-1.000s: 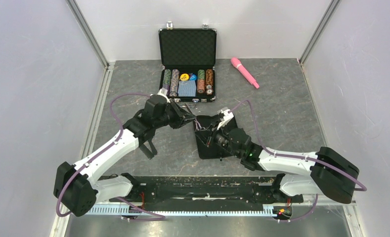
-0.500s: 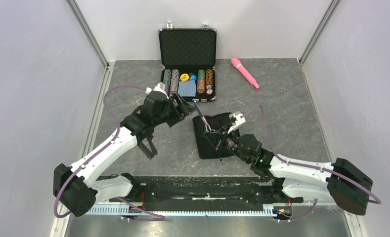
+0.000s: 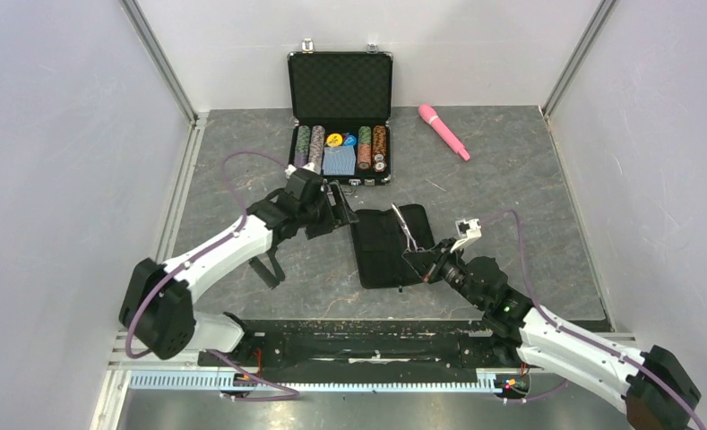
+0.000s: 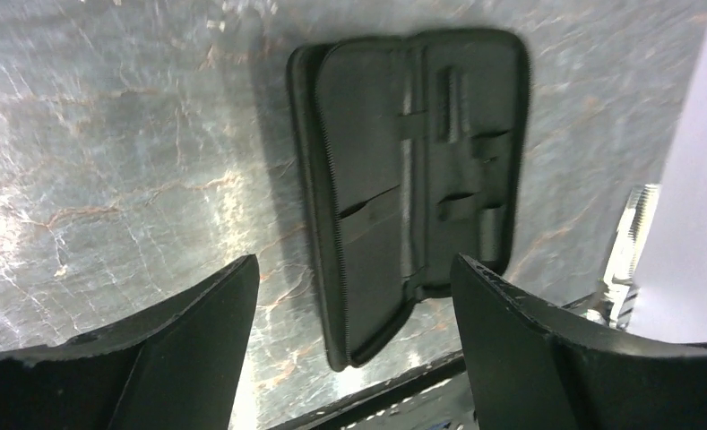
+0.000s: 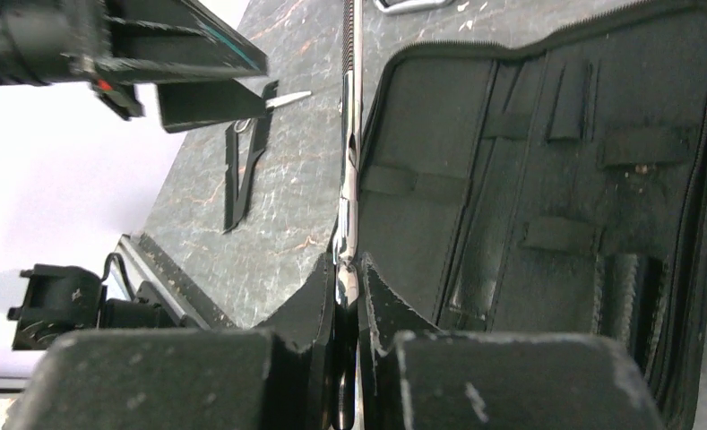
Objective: Sort the hair-cutting tools
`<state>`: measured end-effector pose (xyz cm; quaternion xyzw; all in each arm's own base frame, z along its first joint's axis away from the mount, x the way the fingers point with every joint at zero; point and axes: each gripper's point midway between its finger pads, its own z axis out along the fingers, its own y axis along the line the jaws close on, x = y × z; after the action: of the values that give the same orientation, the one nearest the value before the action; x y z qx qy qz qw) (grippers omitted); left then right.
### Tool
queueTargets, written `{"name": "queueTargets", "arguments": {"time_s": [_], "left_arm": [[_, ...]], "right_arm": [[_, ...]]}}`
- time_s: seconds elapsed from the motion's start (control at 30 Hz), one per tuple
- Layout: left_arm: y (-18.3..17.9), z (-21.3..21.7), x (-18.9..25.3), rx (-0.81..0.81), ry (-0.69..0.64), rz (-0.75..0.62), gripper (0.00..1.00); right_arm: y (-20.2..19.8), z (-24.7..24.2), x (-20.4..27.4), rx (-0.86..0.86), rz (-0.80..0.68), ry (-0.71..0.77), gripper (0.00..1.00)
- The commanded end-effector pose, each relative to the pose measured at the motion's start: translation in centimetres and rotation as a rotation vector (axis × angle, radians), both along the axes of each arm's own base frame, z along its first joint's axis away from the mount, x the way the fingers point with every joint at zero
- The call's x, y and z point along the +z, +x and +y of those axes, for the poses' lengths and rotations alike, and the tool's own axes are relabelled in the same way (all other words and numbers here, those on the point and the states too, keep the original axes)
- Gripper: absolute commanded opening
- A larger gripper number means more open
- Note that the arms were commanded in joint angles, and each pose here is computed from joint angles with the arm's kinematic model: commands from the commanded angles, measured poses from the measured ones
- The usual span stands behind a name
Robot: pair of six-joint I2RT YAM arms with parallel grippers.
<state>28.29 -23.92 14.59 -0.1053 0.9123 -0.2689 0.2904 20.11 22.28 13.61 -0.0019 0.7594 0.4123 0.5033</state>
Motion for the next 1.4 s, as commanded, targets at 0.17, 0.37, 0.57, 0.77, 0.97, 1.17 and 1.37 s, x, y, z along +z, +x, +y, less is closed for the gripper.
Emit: {"name": "queueTargets", "arguments": {"time_s": [0.17,0.37,0.57,0.77,0.97,1.17,1.37], "left_arm": [[0.2,-2.6,-5.9,-0.107,-0.008,0.108,0.8],[1.6,-3.7,-8.2,-0.105,0.003,0.15,0.73],[2.2,-3.7,-9.4,-0.052,-0.012,0.155,0.6],[1.6,-2.5,-9.5,0.016,-0.019,0.152,0.31],[1.1,0.5,-9.2,0.16,-0.049,0.121,0.03],[-0.5,4.0,-9.3,0.348,-0.084,0.104,0.02],[-2.1,5.0,-9.4,0.425,-0.161,0.117,0.02]], "right_arm": [[-1.6,-1.0,-2.2,0.046,0.136,0.067,0.0],[-1.8,-1.2,-3.4,0.047,0.173,0.056,0.0],[-2.1,-1.2,-4.2,0.063,0.195,0.052,0.0],[-2.1,-0.8,-4.3,0.082,0.207,0.042,0.0],[-2.2,-0.2,-4.5,0.11,0.222,0.034,0.0],[-1.9,0.2,-3.8,0.126,0.216,0.039,0.0],[-2.4,0.8,-4.1,0.161,0.255,0.052,0.0]]}}
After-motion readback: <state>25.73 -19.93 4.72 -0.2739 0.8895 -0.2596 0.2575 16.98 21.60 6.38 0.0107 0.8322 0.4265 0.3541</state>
